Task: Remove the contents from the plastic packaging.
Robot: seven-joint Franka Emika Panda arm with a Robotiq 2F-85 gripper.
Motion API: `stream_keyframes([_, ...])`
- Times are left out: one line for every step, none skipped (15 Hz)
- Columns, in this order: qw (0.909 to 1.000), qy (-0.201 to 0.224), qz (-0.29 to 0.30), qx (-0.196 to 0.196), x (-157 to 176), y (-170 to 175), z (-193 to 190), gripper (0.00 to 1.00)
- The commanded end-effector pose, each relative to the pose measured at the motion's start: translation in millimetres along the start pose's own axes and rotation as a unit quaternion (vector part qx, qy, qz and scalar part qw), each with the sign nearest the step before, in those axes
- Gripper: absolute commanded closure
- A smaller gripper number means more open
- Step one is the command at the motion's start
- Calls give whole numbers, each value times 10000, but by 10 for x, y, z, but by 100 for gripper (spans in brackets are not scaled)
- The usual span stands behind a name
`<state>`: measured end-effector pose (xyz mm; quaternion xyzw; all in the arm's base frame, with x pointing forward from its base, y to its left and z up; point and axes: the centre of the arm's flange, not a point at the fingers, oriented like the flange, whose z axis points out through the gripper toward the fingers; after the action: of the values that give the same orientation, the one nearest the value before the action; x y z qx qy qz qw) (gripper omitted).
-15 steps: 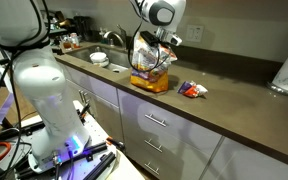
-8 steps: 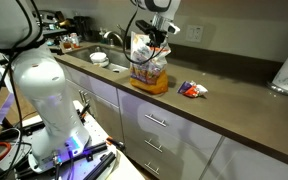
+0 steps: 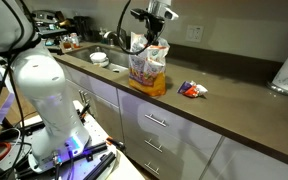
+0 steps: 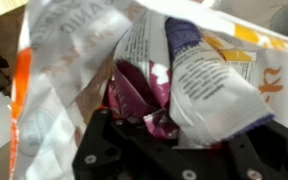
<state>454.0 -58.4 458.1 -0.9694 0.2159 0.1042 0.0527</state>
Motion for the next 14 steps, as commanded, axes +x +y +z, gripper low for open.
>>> stream_keyframes([9994,207,212,-186,-261,53,-225,100])
stream_keyframes([9991,288,237,-215,-288,60,-281,100])
stream_keyframes([9985,405,266,-257,-312,79,-326,100])
stream_keyframes([9980,493,276,-283,-333,92,-379,100])
stream_keyframes([9976,562,289,-291,-354,116,-431,100])
stream_keyframes([9971,620,304,-312,-370,135,-479,100])
stream_keyframes([9966,689,310,-332,-384,165,-522,100])
stream_keyframes([9958,768,331,-373,-393,190,-562,100])
stream_keyframes([9949,854,348,-416,-400,219,-599,100])
stream_keyframes([9942,917,336,-444,-414,245,-638,100])
stream_keyframes([9936,973,335,-468,-436,265,-680,100])
stream_keyframes([9929,1030,349,-487,-457,282,-721,100])
stream_keyframes([9921,1102,343,-495,-491,296,-774,100])
stream_keyframes([9912,1173,337,-503,-524,306,-821,100])
